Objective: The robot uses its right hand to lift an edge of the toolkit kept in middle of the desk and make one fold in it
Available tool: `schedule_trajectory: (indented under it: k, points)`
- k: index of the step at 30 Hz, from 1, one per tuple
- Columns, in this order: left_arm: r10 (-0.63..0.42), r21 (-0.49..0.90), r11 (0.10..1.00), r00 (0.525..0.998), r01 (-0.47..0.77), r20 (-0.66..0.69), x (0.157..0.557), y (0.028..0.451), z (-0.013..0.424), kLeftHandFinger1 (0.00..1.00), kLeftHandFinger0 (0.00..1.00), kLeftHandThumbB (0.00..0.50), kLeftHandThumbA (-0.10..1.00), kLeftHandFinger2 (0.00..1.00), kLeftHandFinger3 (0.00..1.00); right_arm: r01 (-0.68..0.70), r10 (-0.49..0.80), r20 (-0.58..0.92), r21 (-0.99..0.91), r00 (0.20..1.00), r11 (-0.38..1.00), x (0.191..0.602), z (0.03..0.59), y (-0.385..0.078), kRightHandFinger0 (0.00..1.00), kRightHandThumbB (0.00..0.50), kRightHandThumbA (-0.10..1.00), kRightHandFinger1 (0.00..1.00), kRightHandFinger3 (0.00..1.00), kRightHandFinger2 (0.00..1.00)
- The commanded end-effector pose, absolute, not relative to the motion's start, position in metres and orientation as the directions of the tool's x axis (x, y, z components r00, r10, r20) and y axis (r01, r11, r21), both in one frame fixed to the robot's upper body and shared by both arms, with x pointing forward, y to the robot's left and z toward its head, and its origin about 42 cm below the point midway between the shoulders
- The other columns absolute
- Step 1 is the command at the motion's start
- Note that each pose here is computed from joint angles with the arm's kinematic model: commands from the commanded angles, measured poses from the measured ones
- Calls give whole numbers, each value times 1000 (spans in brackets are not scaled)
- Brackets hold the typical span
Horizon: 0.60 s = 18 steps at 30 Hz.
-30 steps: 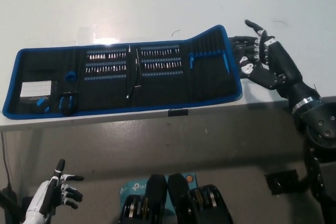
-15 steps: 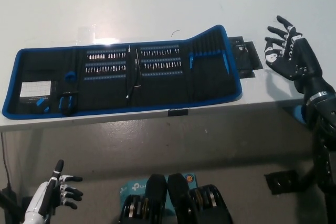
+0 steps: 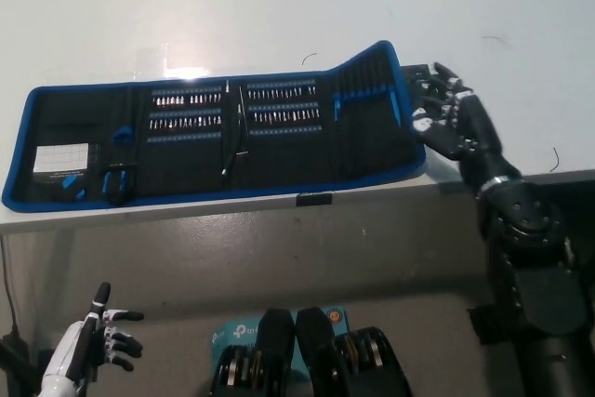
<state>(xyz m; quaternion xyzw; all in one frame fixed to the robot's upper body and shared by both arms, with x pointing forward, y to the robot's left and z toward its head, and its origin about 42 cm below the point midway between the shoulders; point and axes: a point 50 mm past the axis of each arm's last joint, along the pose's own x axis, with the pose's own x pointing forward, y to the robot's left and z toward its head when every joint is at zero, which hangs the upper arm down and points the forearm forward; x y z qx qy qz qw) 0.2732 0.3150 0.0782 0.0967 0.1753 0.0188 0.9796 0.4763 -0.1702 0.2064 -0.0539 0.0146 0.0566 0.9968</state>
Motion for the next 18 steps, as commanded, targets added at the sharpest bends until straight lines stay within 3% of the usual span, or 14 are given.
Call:
schedule_trajectory:
  k: [1, 7, 10, 12, 13, 14, 18]
  points:
    - [82, 216, 976, 956, -20, -283, 277, 317, 91, 394, 382, 495, 1000, 317, 516, -107, 106, -13, -163, 994, 981, 497, 230, -150, 702, 263, 240, 967, 1000, 1000]
    - [74, 192, 981, 956, -19, -284, 273, 312, 89, 408, 410, 500, 1000, 315, 537, -114, 104, -58, -217, 993, 969, 503, 216, -162, 657, 259, 206, 952, 1000, 1000]
    - [77, 190, 982, 955, -22, -286, 271, 313, 90, 422, 411, 500, 1000, 345, 538, -90, 77, -59, -282, 995, 955, 508, 208, -185, 756, 240, 220, 944, 1000, 1000]
    - [80, 188, 982, 955, -26, -285, 272, 314, 91, 425, 414, 495, 1000, 346, 533, -79, 67, -50, -289, 996, 954, 509, 207, -191, 764, 235, 204, 939, 1000, 1000]
    - [85, 189, 982, 955, -31, -285, 273, 315, 92, 420, 406, 498, 1000, 339, 519, -76, 68, -40, -291, 997, 954, 509, 206, -196, 754, 240, 205, 938, 1000, 1000]
    - [86, 188, 982, 954, -32, -286, 274, 315, 92, 419, 405, 497, 1000, 341, 522, -70, 63, -31, -289, 998, 955, 509, 205, -199, 678, 243, 194, 875, 1000, 962]
    - [88, 201, 979, 956, -31, -280, 273, 317, 91, 413, 400, 483, 1000, 350, 539, -61, 47, -58, -268, 997, 961, 502, 191, -207, 670, 249, 217, 889, 1000, 994]
